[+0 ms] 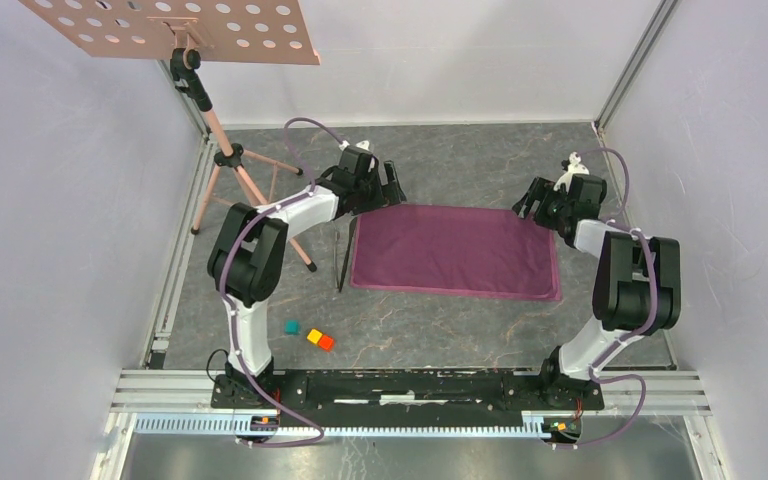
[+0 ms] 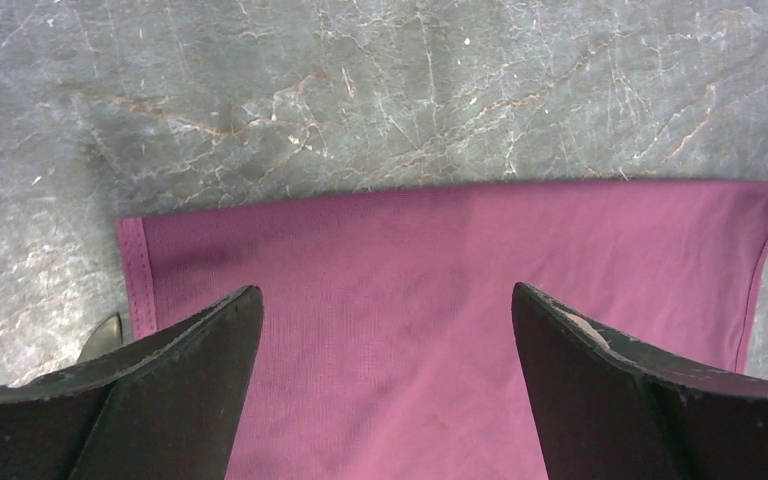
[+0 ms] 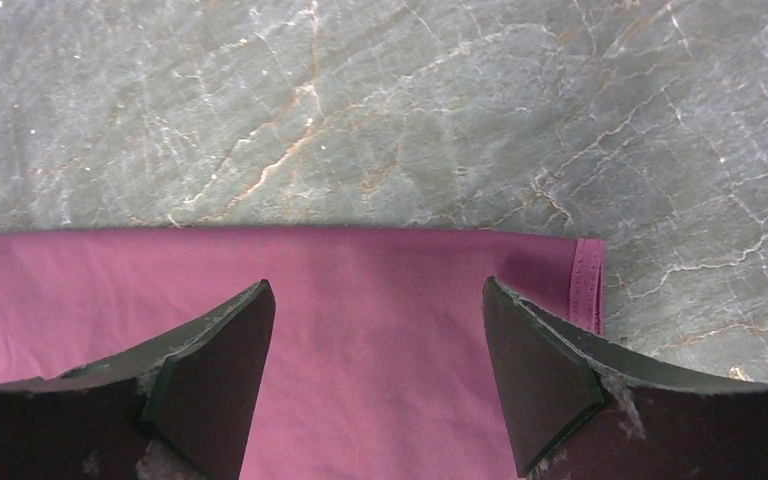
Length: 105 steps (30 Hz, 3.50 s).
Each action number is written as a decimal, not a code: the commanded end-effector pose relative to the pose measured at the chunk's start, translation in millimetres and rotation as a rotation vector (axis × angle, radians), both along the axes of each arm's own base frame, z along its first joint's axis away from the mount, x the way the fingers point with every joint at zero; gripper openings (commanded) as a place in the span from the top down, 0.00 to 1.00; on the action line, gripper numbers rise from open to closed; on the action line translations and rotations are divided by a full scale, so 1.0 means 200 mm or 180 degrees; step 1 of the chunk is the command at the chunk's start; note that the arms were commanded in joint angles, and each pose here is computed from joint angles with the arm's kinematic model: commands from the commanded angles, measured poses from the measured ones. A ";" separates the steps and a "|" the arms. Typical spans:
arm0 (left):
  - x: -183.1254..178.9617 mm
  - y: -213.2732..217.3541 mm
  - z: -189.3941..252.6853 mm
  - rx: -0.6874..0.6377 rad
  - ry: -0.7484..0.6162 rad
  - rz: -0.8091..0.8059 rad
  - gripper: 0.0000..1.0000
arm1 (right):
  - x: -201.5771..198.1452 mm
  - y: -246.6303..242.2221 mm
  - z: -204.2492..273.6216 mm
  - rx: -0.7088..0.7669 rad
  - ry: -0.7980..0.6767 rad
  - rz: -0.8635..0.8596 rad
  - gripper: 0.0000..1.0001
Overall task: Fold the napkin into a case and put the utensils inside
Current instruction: Smooth out the rectangle-folded napkin at the center of the board, then pick up the rectangle-folded napkin from the center of the board, then fold the rectangle-folded napkin at the center of the board.
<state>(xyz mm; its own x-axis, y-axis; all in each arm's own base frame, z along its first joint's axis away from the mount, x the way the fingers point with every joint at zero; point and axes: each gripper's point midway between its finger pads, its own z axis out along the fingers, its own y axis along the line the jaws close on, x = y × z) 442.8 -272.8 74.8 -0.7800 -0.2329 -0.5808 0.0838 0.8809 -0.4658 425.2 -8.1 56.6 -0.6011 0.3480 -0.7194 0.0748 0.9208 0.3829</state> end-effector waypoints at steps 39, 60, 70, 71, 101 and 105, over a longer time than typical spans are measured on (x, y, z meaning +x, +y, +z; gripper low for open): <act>-0.63 -0.10 1.02 -0.0929 -0.0225 -0.0942 0.00 | -0.56 -0.26 0.09 -0.0998 0.0795 -0.0489 0.15; -0.98 -0.01 0.86 -0.0889 -0.0207 -0.1683 0.00 | -0.49 -0.33 -0.05 -0.1113 0.1979 0.0642 0.33; -1.00 0.00 0.87 -0.0877 -0.0208 -0.1722 0.00 | -0.47 -0.36 -0.13 -0.1143 0.2148 0.0617 0.43; -0.99 0.00 0.87 -0.0861 -0.0226 -0.1713 0.00 | -0.47 -0.36 -0.14 -0.1136 0.2168 0.0622 0.44; -0.98 0.01 0.84 -0.0887 -0.0153 -0.1699 0.00 | -0.53 -0.67 -0.06 -0.2225 0.2432 -0.0005 1.00; -0.99 0.00 0.84 -0.0923 -0.0150 -0.1712 0.00 | -0.52 -0.76 0.07 -0.2515 0.2304 -0.0334 1.00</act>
